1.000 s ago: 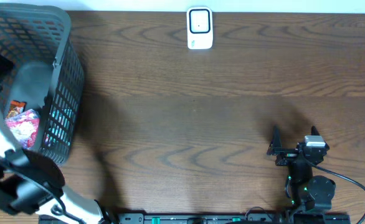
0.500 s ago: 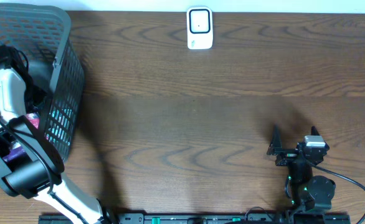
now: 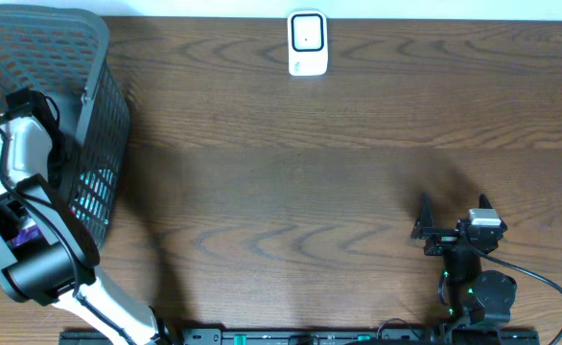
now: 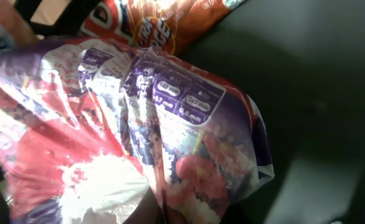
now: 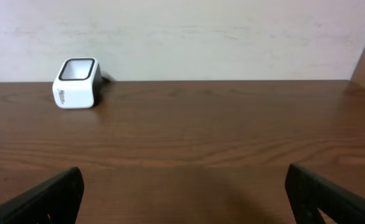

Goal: Scan the item barcode
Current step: 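Grasp the purple floral package and place it near the scanner, then reach the left gripper into the basket and grasp the mint-green wrapper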

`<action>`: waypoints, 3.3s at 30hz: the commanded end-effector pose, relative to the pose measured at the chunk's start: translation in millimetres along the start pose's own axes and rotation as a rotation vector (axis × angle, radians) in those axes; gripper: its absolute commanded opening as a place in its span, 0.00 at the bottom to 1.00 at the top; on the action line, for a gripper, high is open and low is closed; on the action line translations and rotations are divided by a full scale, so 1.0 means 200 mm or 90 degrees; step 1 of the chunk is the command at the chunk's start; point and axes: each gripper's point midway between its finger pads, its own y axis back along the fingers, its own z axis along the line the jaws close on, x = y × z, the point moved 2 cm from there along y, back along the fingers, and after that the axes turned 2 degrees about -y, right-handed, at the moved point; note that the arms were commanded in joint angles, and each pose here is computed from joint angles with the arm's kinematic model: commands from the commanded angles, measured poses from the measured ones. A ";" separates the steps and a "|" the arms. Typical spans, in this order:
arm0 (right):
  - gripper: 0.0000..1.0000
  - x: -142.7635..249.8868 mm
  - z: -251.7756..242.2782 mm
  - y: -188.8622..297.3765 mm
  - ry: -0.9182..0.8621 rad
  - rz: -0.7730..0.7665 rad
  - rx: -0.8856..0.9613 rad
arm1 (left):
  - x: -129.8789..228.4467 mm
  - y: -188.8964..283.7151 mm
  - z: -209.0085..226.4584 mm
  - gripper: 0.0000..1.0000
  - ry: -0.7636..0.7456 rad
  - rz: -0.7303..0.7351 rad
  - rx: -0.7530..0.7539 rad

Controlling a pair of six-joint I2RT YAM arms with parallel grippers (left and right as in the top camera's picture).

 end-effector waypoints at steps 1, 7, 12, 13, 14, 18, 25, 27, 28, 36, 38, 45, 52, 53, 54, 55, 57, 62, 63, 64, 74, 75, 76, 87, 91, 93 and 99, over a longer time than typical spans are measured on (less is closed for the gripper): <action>0.99 0.00 0.00 0.00 0.006 0.000 0.002 | -0.22 0.35 0.04 0.07 0.061 -0.116 0.084; 0.99 0.00 0.00 0.00 0.006 0.000 0.002 | -0.44 1.41 0.19 0.07 0.143 -0.474 0.422; 0.99 0.00 0.00 0.00 0.006 0.000 0.002 | -0.22 2.01 0.25 0.07 0.067 -0.651 0.641; 0.99 0.00 0.00 0.00 0.006 0.000 0.002 | -0.17 2.09 0.24 0.07 0.048 -0.664 0.679; 0.99 0.00 0.00 0.00 0.006 0.000 0.002 | -0.11 2.17 0.22 0.07 0.030 -0.677 0.715; 0.99 0.00 0.00 0.00 0.006 0.000 0.002 | 0.14 2.43 -0.04 0.07 -0.092 -0.704 0.829; 0.99 0.00 0.00 0.00 0.006 0.000 0.002 | 0.57 2.15 -1.11 0.07 -0.350 -0.503 0.783; 0.99 0.00 0.00 0.00 0.006 0.000 0.002 | 0.70 2.00 -1.36 0.08 -0.407 -0.438 0.759; 0.99 0.00 0.00 0.00 0.006 0.000 0.002 | 0.76 1.94 -1.45 0.08 -0.428 -0.416 0.748; 0.99 0.00 0.00 0.00 0.006 0.000 0.002 | 1.03 1.48 -1.84 0.48 -0.459 -0.284 0.637; 0.99 0.00 0.00 0.00 0.006 0.000 0.002 | 1.03 1.49 -1.84 0.55 -0.458 -0.286 0.641; 0.99 0.00 0.00 0.00 0.006 0.000 0.002 | 0.82 1.83 -1.61 0.77 -0.400 -0.385 0.705; 0.99 0.00 0.00 0.00 0.006 0.000 0.002 | 0.04 2.13 -0.58 0.78 -0.079 -0.687 0.526; 0.99 0.00 0.00 0.00 0.006 0.000 0.002 | -0.11 2.06 -0.29 0.78 0.015 -0.699 0.444; 0.99 0.00 0.00 0.00 0.006 0.000 0.002 | -0.16 2.02 -0.20 0.79 0.040 -0.694 0.418; 0.99 0.00 0.00 0.00 0.006 0.000 0.002 | -0.21 1.94 -0.08 0.78 0.069 -0.677 0.382; 0.99 0.00 0.00 0.00 0.006 0.000 0.002 | -0.28 1.65 0.17 0.78 0.128 -0.579 0.283; 0.99 0.00 0.00 0.00 0.006 0.000 0.002 | -0.19 1.07 0.35 0.78 0.123 -0.324 0.161; 0.99 0.00 0.00 0.00 0.006 0.000 0.002 | -0.19 1.01 0.34 0.78 0.121 -0.297 0.182; 0.99 0.00 -0.01 0.00 0.006 0.000 0.002 | -0.18 0.97 0.31 0.79 0.117 -0.269 0.211; 0.99 0.00 0.00 0.00 0.006 0.000 0.002 | -0.03 0.54 -0.04 0.79 -0.082 0.017 0.403; 0.99 0.00 0.00 0.00 0.006 0.000 0.002 | -0.03 0.51 -0.05 0.79 -0.084 0.029 0.402; 0.99 0.00 0.00 0.00 0.006 0.000 0.002 | -0.02 0.47 -0.08 0.79 -0.089 0.050 0.399; 0.99 0.00 0.00 0.00 0.006 0.000 0.002 | 0.18 0.07 -0.24 0.68 -0.125 0.251 0.378; 0.99 0.00 0.00 0.00 0.006 0.000 0.002 | 0.24 0.05 -0.29 0.32 -0.142 0.276 0.417; 0.99 0.00 0.00 0.00 0.006 0.000 0.002 | 0.24 0.05 -0.29 0.08 -0.141 0.279 0.416; 0.99 0.00 0.00 0.00 0.006 0.000 0.002 | 0.01 0.28 -0.22 0.07 -0.099 0.193 0.426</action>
